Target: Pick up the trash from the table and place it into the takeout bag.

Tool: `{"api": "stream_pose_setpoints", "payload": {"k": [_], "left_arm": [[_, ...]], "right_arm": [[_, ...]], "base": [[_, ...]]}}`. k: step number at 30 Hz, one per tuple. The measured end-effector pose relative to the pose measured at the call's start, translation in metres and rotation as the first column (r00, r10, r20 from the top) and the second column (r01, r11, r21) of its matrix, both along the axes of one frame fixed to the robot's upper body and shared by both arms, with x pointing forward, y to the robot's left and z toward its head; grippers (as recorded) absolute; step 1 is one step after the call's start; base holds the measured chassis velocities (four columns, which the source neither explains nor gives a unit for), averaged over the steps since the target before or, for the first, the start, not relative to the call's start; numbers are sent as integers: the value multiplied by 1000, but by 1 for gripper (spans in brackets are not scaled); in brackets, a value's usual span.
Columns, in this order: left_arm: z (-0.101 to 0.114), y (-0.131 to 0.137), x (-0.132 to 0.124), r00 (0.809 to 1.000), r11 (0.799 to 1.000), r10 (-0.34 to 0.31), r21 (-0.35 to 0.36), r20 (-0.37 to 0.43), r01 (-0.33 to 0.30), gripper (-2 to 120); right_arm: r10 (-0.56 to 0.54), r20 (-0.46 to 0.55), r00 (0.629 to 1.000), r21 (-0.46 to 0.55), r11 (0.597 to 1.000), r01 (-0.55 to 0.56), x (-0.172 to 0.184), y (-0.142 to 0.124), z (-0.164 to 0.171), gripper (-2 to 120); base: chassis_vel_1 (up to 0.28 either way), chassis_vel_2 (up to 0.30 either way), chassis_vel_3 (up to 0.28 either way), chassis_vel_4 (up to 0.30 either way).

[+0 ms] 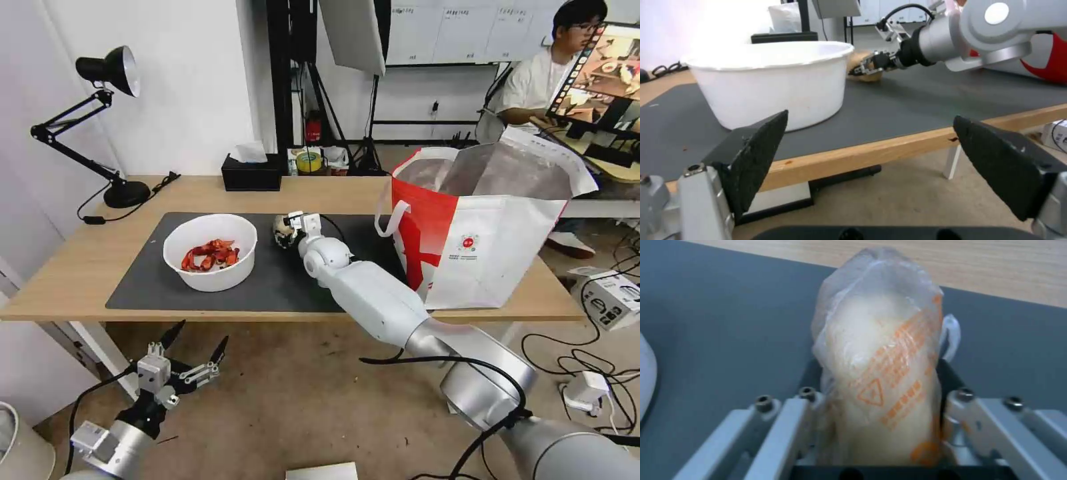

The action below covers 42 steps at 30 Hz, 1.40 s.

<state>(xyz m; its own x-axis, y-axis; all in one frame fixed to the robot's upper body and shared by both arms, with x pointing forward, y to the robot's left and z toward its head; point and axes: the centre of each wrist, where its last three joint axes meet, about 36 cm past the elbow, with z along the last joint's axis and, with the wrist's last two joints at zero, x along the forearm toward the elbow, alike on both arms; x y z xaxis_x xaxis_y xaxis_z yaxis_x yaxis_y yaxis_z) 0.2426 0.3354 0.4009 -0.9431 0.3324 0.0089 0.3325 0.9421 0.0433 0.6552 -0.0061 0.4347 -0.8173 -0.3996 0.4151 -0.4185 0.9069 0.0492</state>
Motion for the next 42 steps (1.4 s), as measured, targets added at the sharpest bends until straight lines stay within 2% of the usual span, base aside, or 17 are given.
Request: {"api": "stream_pose_setpoints", "payload": {"k": [2,5,6,8,14,16,23,26,27,29,30,33,35,37,38,41,42], "left_arm": [[0,0,0,1000,1000,0,1,0,0,100],[2,1,1,1000,1000,1,3,5,-1,100],[2,1,1,1000,1000,1,3,5,-1,100],[3,1,0,1000,1000,2,3,7,-2,100],[4,0,0,1000,1000,3,0,7,-3,100],[4,-2,-1,1000,1000,-1,-2,7,1,100],[6,-6,-1,1000,1000,-7,-4,9,7,100],[7,-7,0,1000,1000,-8,-3,12,8,100],[7,-7,0,1000,1000,-8,-3,12,8,100],[7,-7,1,1000,1000,-9,-3,13,10,100],[7,-7,1,1000,1000,-9,-3,13,10,100],[6,-10,1,1000,1000,-16,-7,12,16,100],[6,-11,1,1000,1000,-18,-7,12,18,100],[7,-14,1,1000,1000,-23,-11,13,23,100],[7,-14,1,1000,1000,-23,-11,13,23,100],[7,-16,1,1000,999,-28,-16,14,28,100],[7,-16,1,1000,999,-28,-16,14,28,100]], "right_arm": [[1,1,1000,4,1000,-1,-2,-1,0,30],[-3,22,1000,35,999,3,-12,-8,10,16],[-3,22,1000,35,999,3,-12,-8,10,16],[-6,55,998,63,998,3,-27,-22,24,9],[-4,108,994,95,995,-6,-55,-45,42,8],[4,154,988,125,992,-24,-85,-63,59,8],[6,217,976,167,985,-43,-126,-95,86,7],[11,285,959,192,979,-69,-149,-123,105,7],[11,285,959,192,979,-69,-149,-123,105,7],[16,346,938,201,975,-90,-168,-148,125,7],[16,346,938,201,975,-90,-168,-148,125,7],[4,405,914,215,972,-99,-192,-176,157,7],[-5,419,908,217,972,-95,-196,-182,165,7],[-40,465,885,214,974,-68,-201,-202,185,7],[-40,465,885,214,974,-68,-201,-202,185,7],[-107,528,842,242,970,-28,-190,-225,195,7],[-107,528,842,242,970,-28,-190,-225,195,7]], "base": [[0,0,0,0],[0,0,0,0],[0,0,0,0],[0,0,0,0],[0,0,0,0],[0,0,0,0],[0,0,0,0],[0,0,0,0],[0,0,0,0],[0,0,0,0],[0,0,0,0],[0,0,0,0],[0,0,0,0],[0,0,0,0],[0,0,0,0],[0,0,0,0],[0,0,0,0]]}}
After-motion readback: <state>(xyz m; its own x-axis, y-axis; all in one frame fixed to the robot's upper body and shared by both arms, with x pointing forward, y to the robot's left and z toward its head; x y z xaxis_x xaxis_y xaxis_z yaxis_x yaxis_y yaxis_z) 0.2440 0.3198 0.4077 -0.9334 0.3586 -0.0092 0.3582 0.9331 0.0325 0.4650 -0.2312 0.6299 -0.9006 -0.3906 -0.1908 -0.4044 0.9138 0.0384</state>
